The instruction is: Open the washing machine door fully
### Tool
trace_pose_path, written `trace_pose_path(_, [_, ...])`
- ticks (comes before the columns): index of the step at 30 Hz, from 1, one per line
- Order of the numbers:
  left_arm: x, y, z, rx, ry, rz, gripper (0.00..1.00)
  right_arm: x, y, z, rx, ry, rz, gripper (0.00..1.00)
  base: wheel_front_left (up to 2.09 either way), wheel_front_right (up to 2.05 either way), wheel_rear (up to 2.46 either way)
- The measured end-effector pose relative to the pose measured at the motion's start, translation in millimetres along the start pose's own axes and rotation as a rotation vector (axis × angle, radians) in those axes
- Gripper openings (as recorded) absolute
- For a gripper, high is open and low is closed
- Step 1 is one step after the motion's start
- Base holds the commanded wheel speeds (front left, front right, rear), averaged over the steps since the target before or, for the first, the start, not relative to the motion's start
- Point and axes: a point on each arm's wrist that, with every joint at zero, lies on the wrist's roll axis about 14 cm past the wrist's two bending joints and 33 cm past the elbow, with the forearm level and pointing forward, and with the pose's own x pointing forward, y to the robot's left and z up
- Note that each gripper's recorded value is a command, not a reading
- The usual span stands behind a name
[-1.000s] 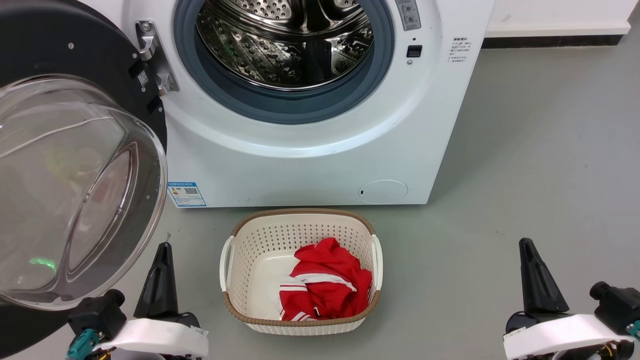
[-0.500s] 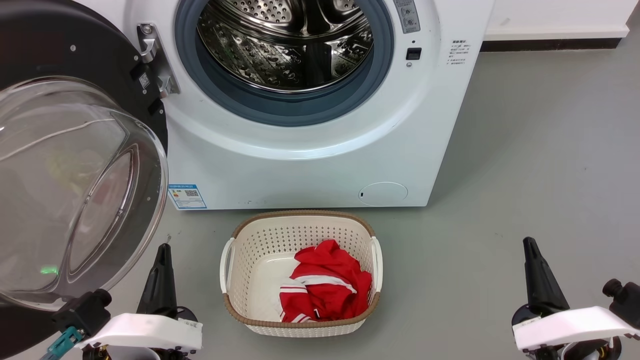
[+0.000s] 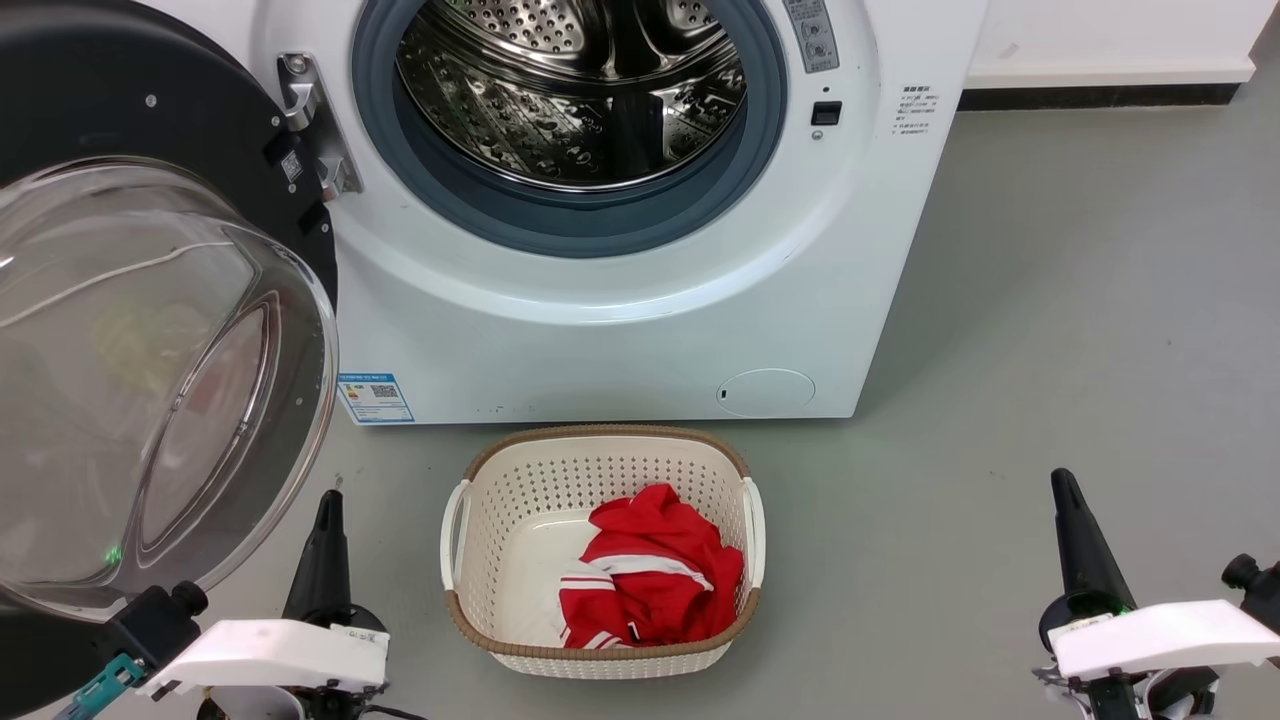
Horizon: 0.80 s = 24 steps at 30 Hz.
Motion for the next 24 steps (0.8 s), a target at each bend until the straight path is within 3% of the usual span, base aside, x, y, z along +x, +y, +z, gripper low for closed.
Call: trace_pose_path(24, [3.1, 2.2, -3.1, -0.31, 0.034, 0.015, 0.0, 4.2, -4.9, 2.5, 0.29, 0.013, -0.027, 0.0, 0.0, 0.0, 0.0])
